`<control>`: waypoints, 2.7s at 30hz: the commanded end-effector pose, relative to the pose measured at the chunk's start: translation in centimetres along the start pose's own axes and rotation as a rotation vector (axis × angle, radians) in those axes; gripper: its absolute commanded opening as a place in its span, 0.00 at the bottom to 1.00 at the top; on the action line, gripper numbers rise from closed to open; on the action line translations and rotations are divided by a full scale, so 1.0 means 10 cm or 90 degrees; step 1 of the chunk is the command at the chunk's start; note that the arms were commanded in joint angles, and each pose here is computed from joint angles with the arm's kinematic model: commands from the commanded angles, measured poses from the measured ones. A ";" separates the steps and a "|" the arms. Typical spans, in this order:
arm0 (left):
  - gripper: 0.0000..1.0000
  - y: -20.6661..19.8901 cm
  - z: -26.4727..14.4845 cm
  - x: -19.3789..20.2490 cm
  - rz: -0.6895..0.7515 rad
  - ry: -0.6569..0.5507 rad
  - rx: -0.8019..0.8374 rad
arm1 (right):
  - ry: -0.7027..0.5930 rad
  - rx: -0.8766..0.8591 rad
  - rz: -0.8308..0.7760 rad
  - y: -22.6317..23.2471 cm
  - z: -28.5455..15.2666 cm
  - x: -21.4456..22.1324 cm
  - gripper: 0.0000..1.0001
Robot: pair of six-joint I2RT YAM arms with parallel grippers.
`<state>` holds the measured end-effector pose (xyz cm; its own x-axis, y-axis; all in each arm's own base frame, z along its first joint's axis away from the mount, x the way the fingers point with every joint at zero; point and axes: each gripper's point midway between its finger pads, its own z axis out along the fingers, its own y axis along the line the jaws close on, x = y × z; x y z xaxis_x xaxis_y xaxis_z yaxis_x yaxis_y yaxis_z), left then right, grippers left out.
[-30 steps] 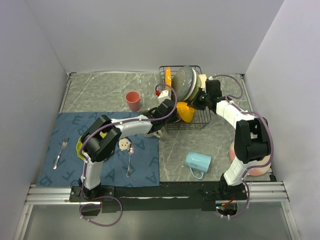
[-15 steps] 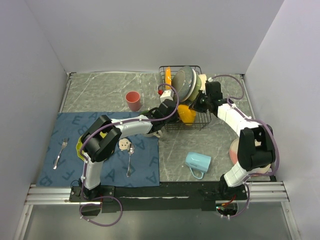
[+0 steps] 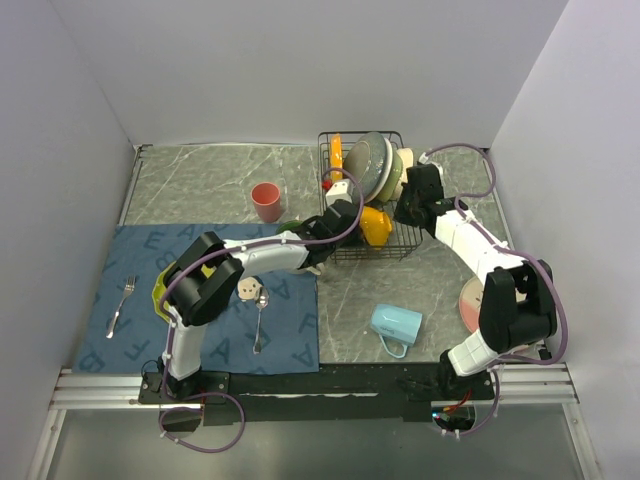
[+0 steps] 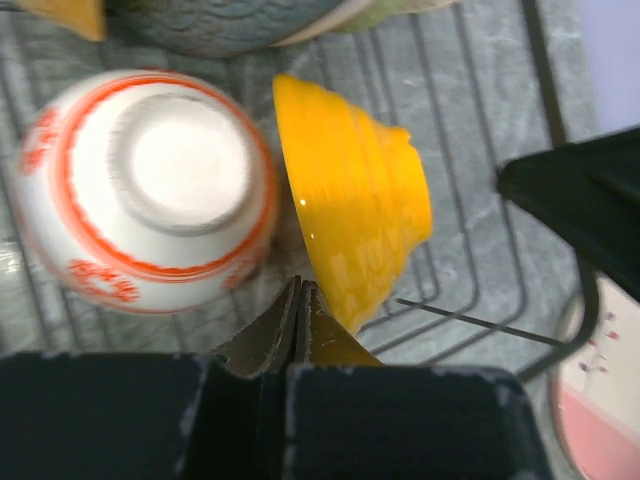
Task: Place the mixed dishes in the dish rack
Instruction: Place the bowl upside down on the dish rack
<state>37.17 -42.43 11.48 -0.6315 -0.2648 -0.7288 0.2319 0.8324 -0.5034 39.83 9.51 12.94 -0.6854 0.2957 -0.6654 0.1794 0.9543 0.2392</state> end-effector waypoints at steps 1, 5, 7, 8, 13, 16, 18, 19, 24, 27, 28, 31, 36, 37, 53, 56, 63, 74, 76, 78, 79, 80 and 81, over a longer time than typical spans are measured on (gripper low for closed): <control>0.01 -0.05 -0.13 -0.26 -0.010 -0.038 -0.022 | -0.068 0.024 -0.027 0.00 -0.12 -0.30 0.00; 0.01 0.02 -0.16 -0.29 -0.018 -0.048 -0.047 | -0.054 0.015 -0.026 0.06 -0.06 -0.26 0.00; 0.01 0.08 -0.20 -0.33 -0.021 -0.059 -0.063 | -0.050 0.025 -0.020 0.03 -0.02 -0.24 0.00; 0.01 0.09 -0.23 -0.35 -0.025 -0.064 -0.066 | -0.050 0.031 -0.017 0.02 -0.01 -0.24 0.00; 0.04 0.00 -0.32 -0.39 -0.024 -0.065 -0.034 | -0.020 0.053 -0.004 -0.01 0.15 -0.16 0.00; 0.10 -0.08 -0.31 -0.37 -0.019 -0.054 -0.006 | 0.006 0.057 0.002 0.00 0.26 -0.10 0.00; 0.13 -0.08 -0.27 -0.34 -0.021 -0.045 -0.006 | 0.020 0.053 0.008 0.00 0.32 -0.03 0.01; 0.14 -0.08 -0.26 -0.35 -0.024 -0.046 -0.004 | 0.020 0.044 0.011 0.01 0.33 -0.04 0.05; 0.28 -0.06 -0.25 -0.34 -0.046 -0.042 0.017 | 0.053 0.030 0.026 -0.02 0.46 0.10 0.22; 0.34 -0.05 -0.22 -0.35 -0.051 -0.040 0.021 | 0.069 0.014 0.046 -0.04 0.52 0.17 0.23; 0.34 -0.04 -0.21 -0.35 -0.050 -0.037 0.022 | 0.071 0.009 0.051 -0.04 0.53 0.18 0.23; 0.34 -0.02 -0.15 -0.32 -0.054 -0.029 0.020 | 0.086 0.002 0.062 -0.05 0.57 0.23 0.23; 0.32 -0.04 -0.10 -0.32 -0.055 -0.027 0.026 | 0.093 0.008 0.064 -0.09 0.61 0.25 0.23; 0.32 -0.05 -0.10 -0.32 -0.055 -0.026 0.027 | 0.104 -0.007 0.069 -0.06 0.61 0.27 0.22; 0.67 -0.30 -0.23 -0.51 -0.059 -0.058 0.107 | 0.075 -0.044 0.072 0.04 0.39 0.10 0.24; 0.67 -0.33 -0.18 -0.48 -0.061 -0.053 0.121 | 0.076 -0.045 0.072 0.03 0.38 0.11 0.23; 0.56 -0.18 0.00 -0.40 -0.079 -0.026 0.084 | 0.077 -0.047 0.071 0.04 0.38 0.11 0.23; 0.30 -0.05 0.15 -0.25 -0.077 0.010 0.039 | 0.089 -0.065 0.075 0.08 0.37 0.14 0.24; 0.25 -0.06 0.16 -0.26 -0.076 0.010 0.040 | 0.093 -0.066 0.079 0.08 0.38 0.15 0.27; 0.16 -0.03 0.17 -0.22 -0.074 0.019 0.031 | 0.100 -0.060 0.083 0.06 0.39 0.18 0.29; 0.13 -0.03 0.18 -0.22 -0.071 0.018 0.029 | 0.102 -0.059 0.086 0.06 0.40 0.19 0.30; 0.07 -0.01 0.20 -0.20 -0.070 0.021 0.024 | 0.105 -0.059 0.089 0.05 0.40 0.20 0.31; 0.05 0.00 0.20 -0.19 -0.069 0.023 0.022 | 0.105 -0.065 0.092 0.06 0.40 0.20 0.33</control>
<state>40.42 -41.45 12.78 -0.6464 -0.3529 -0.6765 0.1797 0.7912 -0.5845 41.63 10.14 7.84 -0.7696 0.3904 -0.5052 0.2313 0.9080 0.3493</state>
